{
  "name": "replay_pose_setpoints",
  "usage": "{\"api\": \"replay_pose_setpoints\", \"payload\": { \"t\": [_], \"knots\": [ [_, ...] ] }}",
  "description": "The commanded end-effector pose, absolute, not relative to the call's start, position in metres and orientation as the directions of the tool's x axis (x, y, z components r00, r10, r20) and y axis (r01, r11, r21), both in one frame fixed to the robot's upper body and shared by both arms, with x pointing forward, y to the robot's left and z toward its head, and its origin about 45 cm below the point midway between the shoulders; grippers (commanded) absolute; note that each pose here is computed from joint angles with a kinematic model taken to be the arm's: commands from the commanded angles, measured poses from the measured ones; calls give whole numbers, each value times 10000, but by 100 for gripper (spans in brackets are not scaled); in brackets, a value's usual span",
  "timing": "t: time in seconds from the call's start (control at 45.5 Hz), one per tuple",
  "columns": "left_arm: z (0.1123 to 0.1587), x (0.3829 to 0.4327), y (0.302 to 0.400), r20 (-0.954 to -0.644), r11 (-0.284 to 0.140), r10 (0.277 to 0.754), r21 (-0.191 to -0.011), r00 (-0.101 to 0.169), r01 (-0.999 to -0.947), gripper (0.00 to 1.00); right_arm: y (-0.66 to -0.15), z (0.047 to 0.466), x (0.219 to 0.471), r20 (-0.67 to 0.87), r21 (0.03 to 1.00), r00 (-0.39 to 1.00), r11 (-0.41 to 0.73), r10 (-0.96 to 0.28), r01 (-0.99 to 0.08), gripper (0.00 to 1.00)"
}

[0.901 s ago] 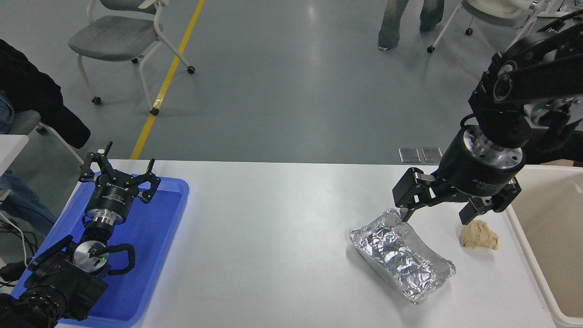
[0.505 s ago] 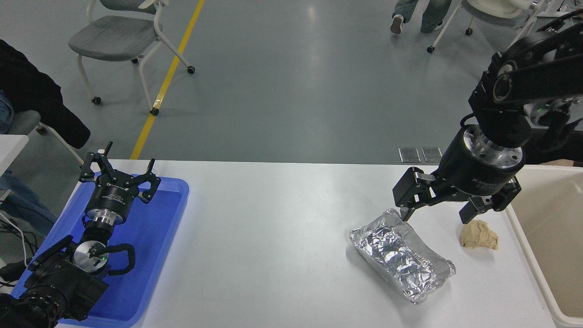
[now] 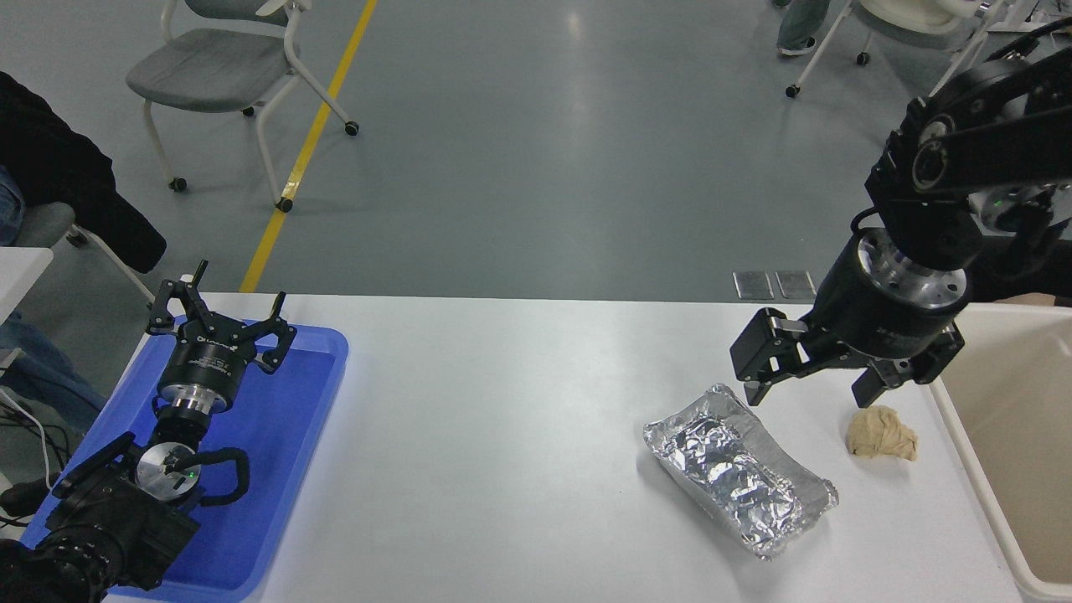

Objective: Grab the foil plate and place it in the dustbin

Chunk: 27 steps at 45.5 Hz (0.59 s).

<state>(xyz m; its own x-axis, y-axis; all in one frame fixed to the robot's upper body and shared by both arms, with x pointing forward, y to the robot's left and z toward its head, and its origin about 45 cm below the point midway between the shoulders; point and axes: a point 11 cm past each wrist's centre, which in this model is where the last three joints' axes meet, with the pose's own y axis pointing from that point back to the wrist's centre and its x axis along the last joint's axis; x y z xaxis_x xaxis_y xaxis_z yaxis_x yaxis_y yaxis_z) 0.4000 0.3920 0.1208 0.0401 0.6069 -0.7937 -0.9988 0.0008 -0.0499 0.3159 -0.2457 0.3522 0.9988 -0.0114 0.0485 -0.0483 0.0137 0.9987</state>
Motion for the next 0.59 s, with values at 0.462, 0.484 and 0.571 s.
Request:
{"api": "replay_pose_setpoints", "payload": {
  "t": [0.462, 0.484, 0.571],
  "knots": [
    [1210, 4002, 3917, -7940, 14, 6066, -506, 411, -9987, 100, -3153, 2096, 3510, 1331, 9820, 9671, 1028, 2168, -1582, 100],
    [1210, 4002, 3917, -7940, 14, 6066, -506, 411, -9987, 100, -3168, 2035, 3522, 1421, 9803, 9638, 1031, 2255, -1687, 100],
    [1210, 4002, 3917, -7940, 13, 6066, -506, 410, -9987, 100, -3196, 1792, 3544, 1807, 9752, 9565, 847, 2291, -2045, 100]
  ]
}}
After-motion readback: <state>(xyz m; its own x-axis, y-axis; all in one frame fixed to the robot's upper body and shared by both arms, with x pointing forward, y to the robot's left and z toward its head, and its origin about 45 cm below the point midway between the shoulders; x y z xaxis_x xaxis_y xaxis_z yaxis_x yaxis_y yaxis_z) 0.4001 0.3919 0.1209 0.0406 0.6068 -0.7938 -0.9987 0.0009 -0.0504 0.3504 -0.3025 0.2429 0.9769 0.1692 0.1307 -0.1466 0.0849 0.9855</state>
